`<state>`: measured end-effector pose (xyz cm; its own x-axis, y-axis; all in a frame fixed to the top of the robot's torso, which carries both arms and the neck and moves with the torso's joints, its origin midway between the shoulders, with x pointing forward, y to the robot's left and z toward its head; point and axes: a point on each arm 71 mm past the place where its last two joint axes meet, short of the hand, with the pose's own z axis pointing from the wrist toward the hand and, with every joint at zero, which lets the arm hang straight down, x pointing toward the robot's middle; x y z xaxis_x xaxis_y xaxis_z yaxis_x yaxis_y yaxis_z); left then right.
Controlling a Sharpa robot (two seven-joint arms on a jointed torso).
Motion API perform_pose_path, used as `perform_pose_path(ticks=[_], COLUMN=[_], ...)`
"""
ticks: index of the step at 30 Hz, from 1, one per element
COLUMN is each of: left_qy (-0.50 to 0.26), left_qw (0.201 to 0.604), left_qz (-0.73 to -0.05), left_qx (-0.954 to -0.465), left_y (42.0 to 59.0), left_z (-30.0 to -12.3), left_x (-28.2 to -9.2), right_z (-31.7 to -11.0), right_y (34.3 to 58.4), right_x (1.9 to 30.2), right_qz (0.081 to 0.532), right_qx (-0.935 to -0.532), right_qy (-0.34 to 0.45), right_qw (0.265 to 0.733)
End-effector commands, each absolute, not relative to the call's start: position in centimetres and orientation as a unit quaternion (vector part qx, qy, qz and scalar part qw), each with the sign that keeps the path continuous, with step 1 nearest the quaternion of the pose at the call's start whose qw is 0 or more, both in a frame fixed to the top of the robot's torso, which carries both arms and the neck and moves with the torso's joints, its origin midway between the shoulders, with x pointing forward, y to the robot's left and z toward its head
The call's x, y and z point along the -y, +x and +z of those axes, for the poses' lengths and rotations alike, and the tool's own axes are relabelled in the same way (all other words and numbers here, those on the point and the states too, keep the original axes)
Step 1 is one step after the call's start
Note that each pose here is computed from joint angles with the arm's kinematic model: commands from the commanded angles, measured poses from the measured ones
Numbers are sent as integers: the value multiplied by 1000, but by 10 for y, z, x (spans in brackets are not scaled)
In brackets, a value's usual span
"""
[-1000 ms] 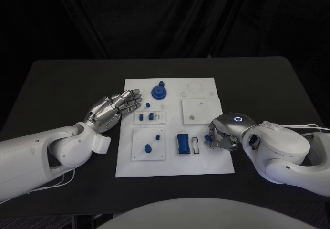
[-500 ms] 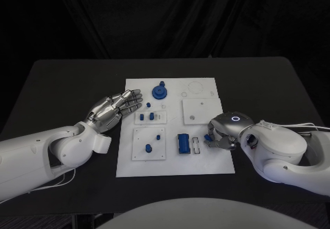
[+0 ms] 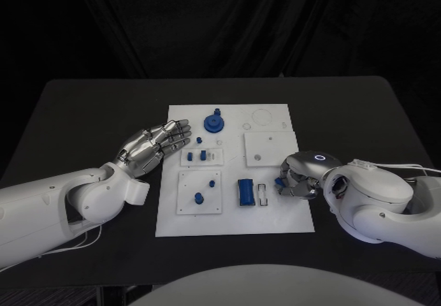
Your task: Assemble the parts on the task board
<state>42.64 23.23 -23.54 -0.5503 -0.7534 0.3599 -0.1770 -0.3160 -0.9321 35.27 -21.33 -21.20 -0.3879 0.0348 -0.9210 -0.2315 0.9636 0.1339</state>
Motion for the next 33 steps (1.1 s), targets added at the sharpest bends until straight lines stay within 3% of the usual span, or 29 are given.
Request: perform_pose_path(ticks=[1, 14, 24, 33], left_qy=[-422, -423, -423, -423], left_qw=[201, 200, 198, 197], left_qz=[-697, -697, -697, -696], left_qx=[-543, -544, -545, -545], left_y=[425, 425, 425, 425], left_z=[-235, -236, -238, -238], left_x=[-231, -231, -230, -230], right_z=[-225, -223, -216, -218], right_y=[348, 341, 337, 337], right_x=[222, 225, 219, 213], right_qz=[142, 219, 252, 249], right_qx=[-855, -840, -820, -830], right_qy=[40, 185, 208, 199], right_qw=[497, 460, 470, 458])
